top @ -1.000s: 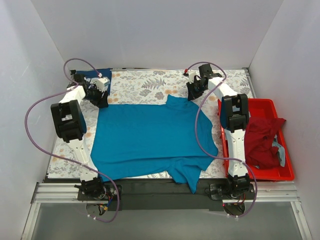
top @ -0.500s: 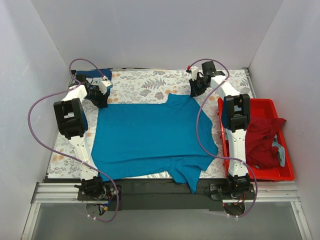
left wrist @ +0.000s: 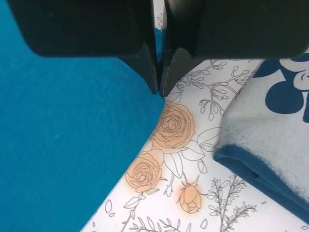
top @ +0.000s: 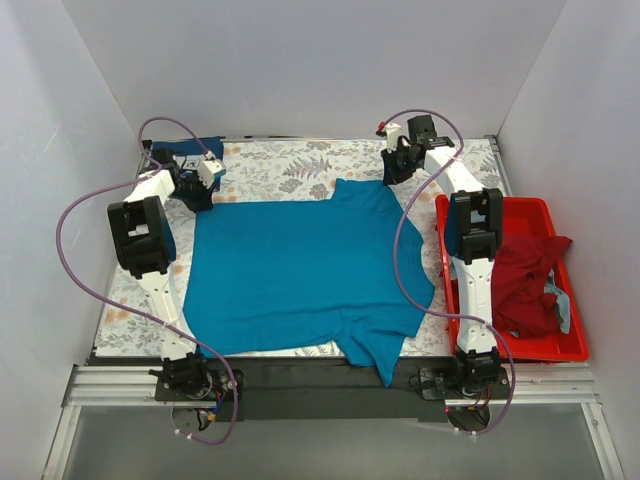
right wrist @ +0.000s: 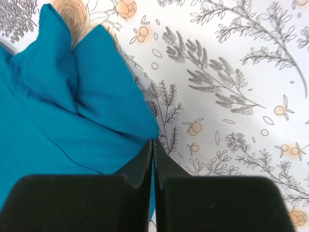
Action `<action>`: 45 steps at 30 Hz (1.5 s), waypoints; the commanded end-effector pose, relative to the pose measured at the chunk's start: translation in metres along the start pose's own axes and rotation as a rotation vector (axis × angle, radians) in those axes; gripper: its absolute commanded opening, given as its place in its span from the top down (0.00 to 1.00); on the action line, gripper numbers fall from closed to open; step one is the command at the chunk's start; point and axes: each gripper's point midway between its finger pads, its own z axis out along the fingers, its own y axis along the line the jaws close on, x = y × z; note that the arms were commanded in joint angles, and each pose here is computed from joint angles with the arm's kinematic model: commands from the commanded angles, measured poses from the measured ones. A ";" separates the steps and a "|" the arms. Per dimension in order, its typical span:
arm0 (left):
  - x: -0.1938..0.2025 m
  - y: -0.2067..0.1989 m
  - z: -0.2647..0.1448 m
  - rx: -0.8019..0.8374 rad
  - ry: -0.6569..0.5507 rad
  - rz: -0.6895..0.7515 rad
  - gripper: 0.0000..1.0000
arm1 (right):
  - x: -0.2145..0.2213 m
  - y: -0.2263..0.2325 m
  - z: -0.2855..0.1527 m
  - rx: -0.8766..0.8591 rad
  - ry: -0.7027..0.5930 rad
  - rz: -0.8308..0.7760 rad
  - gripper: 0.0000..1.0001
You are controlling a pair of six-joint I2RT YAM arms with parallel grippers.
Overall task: Fold and stack the t-shirts
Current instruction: Flatten the tshirt out, then fold the tshirt
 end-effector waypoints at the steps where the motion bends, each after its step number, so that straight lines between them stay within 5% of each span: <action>1: -0.032 0.017 -0.024 -0.087 -0.074 0.049 1.00 | -0.054 -0.011 -0.038 0.053 -0.147 -0.048 0.99; 19: -0.065 -0.016 -0.089 -0.158 -0.193 0.168 1.00 | -0.049 0.027 -0.101 0.007 -0.176 -0.087 0.99; 45: 0.019 -0.105 -0.111 -0.143 -0.069 0.333 1.00 | 0.075 0.105 -0.133 -0.099 -0.019 -0.027 0.99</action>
